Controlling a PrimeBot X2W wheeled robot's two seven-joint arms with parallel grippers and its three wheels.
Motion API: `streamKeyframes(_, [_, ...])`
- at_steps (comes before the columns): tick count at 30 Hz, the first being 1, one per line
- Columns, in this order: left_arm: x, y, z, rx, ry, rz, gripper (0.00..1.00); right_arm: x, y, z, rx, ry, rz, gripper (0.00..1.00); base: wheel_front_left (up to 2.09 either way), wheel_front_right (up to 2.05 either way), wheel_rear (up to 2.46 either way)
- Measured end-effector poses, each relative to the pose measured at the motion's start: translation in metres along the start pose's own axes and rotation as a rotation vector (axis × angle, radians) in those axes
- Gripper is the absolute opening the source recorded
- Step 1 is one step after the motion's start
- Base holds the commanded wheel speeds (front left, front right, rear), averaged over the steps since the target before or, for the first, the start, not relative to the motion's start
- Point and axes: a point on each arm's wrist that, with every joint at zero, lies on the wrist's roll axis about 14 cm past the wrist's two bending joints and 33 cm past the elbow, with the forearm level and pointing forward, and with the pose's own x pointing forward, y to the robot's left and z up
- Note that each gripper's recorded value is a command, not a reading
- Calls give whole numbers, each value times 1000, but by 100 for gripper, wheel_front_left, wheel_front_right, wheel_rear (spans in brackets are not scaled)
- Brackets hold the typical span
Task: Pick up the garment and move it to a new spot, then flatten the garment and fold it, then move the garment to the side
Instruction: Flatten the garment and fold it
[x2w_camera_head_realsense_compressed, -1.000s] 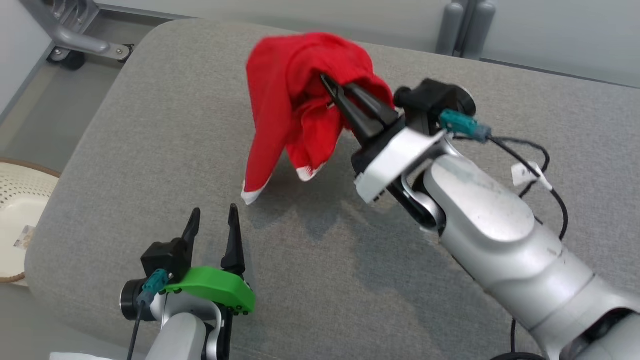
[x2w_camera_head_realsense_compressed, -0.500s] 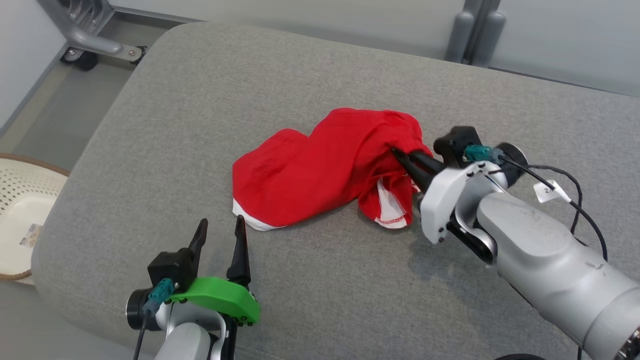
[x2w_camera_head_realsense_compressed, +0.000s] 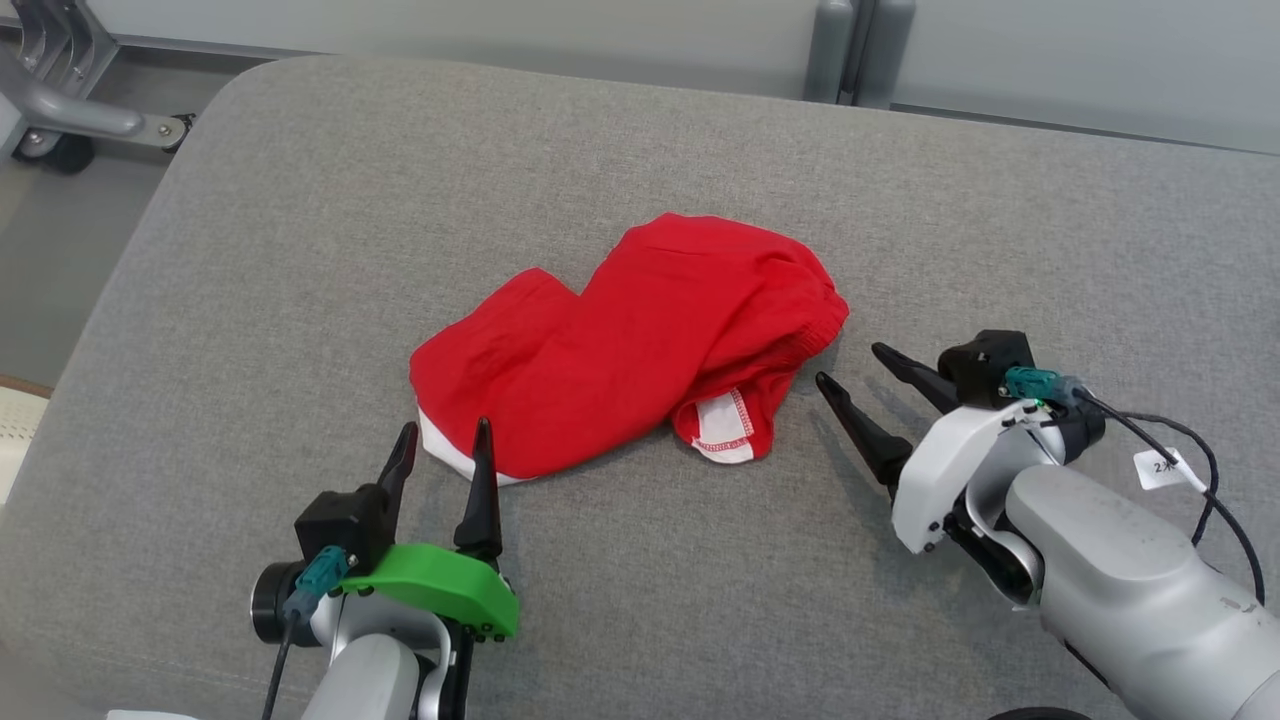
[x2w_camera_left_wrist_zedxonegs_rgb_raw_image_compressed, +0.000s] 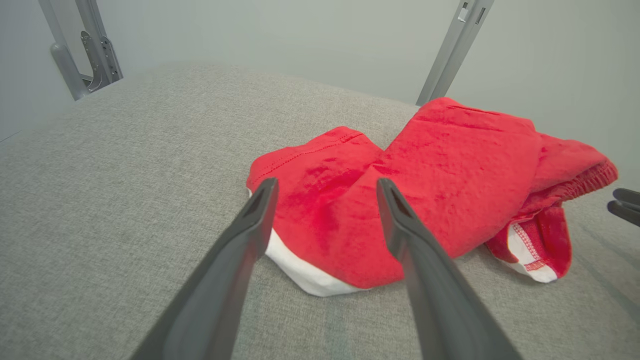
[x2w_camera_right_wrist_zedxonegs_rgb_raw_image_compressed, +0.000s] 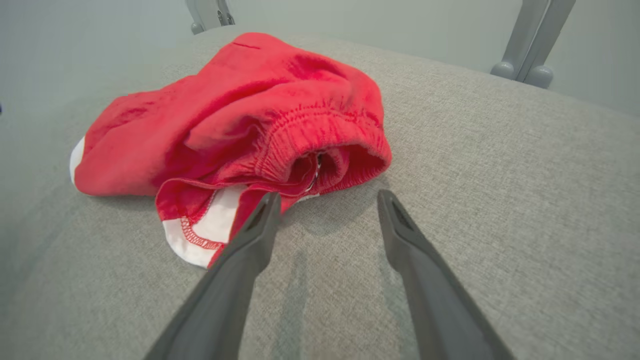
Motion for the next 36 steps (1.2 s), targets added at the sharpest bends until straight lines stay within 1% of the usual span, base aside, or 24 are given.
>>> streamKeyframes(9, [-2, 0, -1, 1, 2, -3, 100, 1, 18, 12, 59, -78, 24, 100, 0, 0, 0])
streamKeyframes(20, [-6, 10, -4, 5, 13, 27, 100, 14, 24, 8, 94, -87, 26, 100, 0, 0, 0])
streamKeyframes(27, [-7, 13, -5, 2, 17, 38, 100, 19, 21, 5, 114, -85, 11, 100, 0, 0, 0])
streamKeyframes(28, [-7, 13, -5, 1, 17, 39, 100, 19, 21, 6, 115, -89, 11, 84, 0, 0, 0])
streamKeyframes(29, [-7, 13, -5, 0, 17, 40, 100, 20, 21, 9, 116, -99, 14, 63, 0, 0, 0])
streamKeyframes(30, [-7, 13, -5, 1, 17, 40, 100, 20, 22, 12, 116, -109, 18, 32, 0, 0, 0])
streamKeyframes(31, [-7, 13, -5, 0, 17, 39, 100, 21, 23, 15, 120, -119, 20, 4, 0, 0, 0])
streamKeyframes(32, [-6, 13, -5, 0, 17, 39, 100, 21, 25, 18, 120, -129, 25, 0, 0, 0, 0])
streamKeyframes(36, [-6, 12, -5, -2, 16, 37, 100, 23, 28, 29, 122, -161, 33, 0, 0, 0, 0])
